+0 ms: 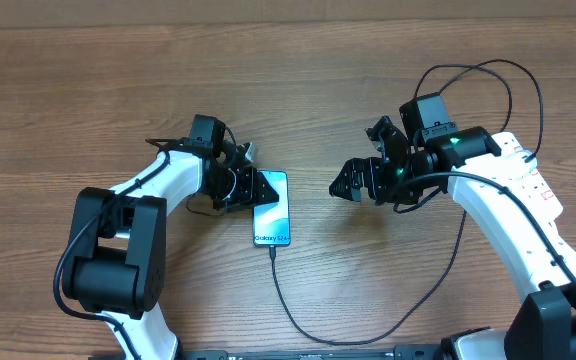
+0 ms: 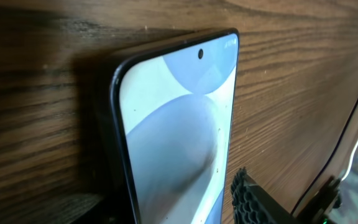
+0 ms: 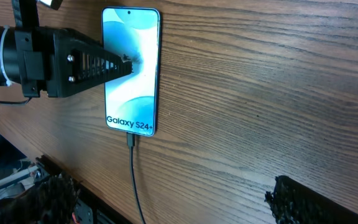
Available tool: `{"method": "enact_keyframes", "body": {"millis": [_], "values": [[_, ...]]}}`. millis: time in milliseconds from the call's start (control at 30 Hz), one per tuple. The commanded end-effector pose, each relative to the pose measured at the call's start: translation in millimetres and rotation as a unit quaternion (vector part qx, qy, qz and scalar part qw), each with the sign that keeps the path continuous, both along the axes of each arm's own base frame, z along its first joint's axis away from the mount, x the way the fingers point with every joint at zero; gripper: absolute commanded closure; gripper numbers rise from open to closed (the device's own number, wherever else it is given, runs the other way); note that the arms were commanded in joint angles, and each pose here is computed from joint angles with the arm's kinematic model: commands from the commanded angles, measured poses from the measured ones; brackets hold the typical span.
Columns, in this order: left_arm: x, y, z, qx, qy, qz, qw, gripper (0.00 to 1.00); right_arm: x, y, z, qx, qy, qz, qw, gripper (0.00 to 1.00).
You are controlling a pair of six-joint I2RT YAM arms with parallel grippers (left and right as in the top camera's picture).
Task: Plug charger to phone and switch on socket
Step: 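Lower the phone with the left gripper and lay it flat on the table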
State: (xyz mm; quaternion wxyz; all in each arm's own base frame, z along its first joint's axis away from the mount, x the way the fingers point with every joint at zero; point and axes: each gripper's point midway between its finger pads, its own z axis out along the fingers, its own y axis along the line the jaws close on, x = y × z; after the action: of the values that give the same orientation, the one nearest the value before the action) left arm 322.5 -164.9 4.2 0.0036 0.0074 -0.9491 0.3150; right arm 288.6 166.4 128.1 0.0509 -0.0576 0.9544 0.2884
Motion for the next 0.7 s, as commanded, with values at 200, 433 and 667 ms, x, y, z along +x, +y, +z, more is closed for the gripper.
{"method": "enact_keyframes", "body": {"millis": [200, 433, 667], "values": [[-15, 43, -50, 0.132, 0.057, 0.061, 0.988, 0.54, 3, 1, 3, -0.002, -0.013, 0.006, 1.0, 0.0], [-28, 58, -53, 0.176, 0.073, 0.042, 0.981, 0.53, 4, 0, 3, -0.003, -0.014, 0.005, 1.0, 0.0], [-23, 70, -45, 0.217, 0.075, 0.04, 0.973, 0.53, 5, -3, 1, -0.013, -0.017, 0.002, 1.0, 0.0]]}}
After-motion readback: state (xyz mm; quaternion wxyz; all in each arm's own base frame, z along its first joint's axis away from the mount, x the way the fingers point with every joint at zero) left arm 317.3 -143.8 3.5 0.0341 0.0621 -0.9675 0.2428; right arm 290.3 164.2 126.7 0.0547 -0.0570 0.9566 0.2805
